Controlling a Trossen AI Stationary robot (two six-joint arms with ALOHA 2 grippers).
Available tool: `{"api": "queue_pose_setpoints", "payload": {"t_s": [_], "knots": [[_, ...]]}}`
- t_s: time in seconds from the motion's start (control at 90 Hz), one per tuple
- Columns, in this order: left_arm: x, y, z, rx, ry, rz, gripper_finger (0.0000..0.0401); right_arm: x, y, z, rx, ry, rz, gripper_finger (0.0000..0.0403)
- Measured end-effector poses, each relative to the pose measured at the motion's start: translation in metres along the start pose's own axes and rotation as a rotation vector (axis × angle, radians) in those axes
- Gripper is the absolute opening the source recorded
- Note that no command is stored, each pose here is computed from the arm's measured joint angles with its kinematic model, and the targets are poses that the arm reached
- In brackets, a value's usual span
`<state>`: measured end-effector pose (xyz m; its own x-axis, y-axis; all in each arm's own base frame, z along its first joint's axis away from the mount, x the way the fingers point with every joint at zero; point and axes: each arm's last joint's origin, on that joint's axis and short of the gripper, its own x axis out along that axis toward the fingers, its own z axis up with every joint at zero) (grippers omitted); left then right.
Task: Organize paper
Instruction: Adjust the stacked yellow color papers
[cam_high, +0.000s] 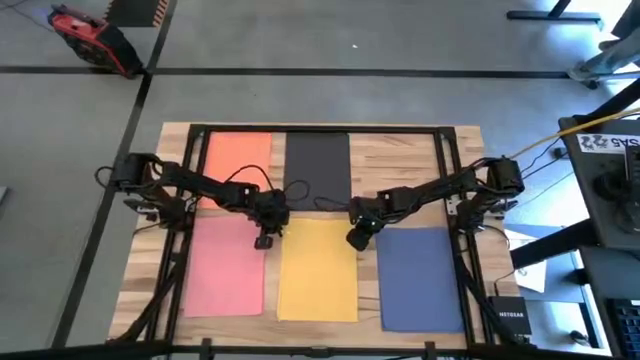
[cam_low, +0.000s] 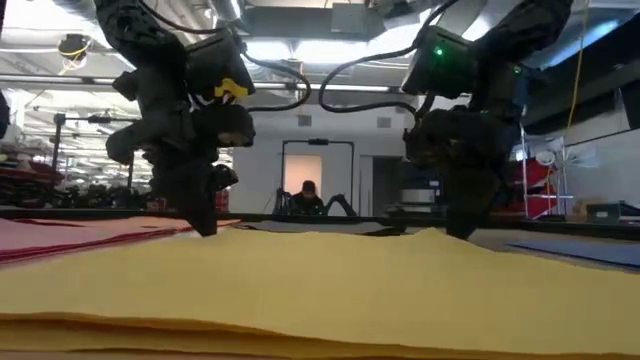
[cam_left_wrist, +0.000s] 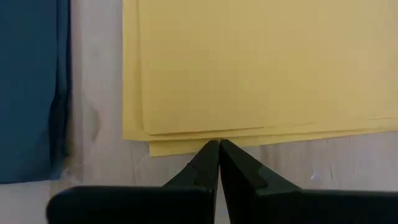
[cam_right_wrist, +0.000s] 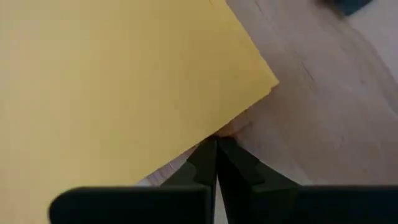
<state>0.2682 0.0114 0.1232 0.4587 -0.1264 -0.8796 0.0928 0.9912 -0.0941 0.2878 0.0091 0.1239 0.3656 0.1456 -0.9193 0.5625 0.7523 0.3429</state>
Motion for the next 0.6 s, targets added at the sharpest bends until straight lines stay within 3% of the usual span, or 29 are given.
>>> {"api": "queue_pose_setpoints", "payload": {"t_s": [0.6], "knots": [[-0.0036,-0.0003,-0.0013,-0.043,0.011,0.005,0.0000,-0.0008,-0.0002,-0.0004,0.001,0.004,-0.003,0.0000]]}}
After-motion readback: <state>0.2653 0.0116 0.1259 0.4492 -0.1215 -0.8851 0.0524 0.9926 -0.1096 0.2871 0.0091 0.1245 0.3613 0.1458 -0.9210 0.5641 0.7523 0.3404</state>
